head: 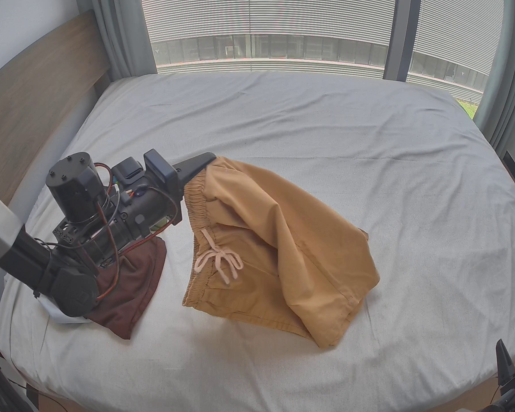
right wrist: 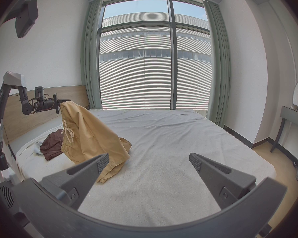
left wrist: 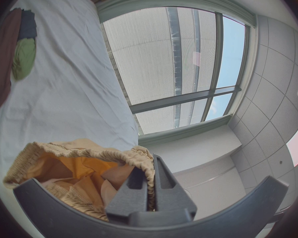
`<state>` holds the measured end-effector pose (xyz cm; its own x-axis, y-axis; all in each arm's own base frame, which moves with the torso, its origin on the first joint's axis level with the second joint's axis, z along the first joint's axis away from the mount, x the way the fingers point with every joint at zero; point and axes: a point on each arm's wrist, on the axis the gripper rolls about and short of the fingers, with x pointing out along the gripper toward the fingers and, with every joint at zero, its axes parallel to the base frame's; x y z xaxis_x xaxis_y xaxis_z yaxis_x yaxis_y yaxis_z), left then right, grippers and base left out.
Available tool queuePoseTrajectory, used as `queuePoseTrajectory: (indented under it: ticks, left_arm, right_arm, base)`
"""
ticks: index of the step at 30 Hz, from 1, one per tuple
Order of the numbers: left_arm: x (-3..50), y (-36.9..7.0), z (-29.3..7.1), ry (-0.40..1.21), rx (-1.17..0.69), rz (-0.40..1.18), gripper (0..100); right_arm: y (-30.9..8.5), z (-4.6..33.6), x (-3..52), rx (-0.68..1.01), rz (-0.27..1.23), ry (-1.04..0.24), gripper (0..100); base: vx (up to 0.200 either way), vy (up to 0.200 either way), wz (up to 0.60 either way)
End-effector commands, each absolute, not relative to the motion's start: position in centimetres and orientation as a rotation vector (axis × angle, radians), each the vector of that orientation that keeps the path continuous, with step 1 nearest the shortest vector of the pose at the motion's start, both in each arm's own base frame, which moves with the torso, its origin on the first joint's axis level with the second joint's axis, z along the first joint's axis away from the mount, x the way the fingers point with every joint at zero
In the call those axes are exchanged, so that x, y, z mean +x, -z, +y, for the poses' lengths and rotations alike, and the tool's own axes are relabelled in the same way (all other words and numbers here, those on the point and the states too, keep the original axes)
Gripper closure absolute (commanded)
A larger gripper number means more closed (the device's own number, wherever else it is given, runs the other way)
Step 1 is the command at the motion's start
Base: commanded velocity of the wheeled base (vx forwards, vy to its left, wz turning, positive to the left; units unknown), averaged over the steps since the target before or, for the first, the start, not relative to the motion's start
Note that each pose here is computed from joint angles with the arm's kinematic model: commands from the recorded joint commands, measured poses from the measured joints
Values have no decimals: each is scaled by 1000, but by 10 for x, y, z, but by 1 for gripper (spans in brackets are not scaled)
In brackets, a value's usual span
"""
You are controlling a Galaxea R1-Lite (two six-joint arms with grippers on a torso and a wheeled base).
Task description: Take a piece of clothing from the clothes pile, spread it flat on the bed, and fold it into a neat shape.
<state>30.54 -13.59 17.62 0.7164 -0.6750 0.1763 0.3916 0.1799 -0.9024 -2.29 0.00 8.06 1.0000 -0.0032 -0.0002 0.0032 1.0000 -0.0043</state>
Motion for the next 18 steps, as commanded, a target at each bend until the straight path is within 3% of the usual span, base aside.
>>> queuePoseTrajectory:
  ticks: [1,11,18]
  left_arm:
    - [303,-170,-115,708,-1154,273,100]
    - [294,-153,-98,698,-1125,305,100]
    - [295,-143,-93,667,-1005,291,100]
  right_arm:
    - [-75,0,-23,-5,3,3,0]
    - [-75,0,-23,-5,3,3,0]
    - [-75,0,-23,-6,3,3,0]
  base:
    - [0,0,0]
    - [0,0,0]
    - [0,0,0]
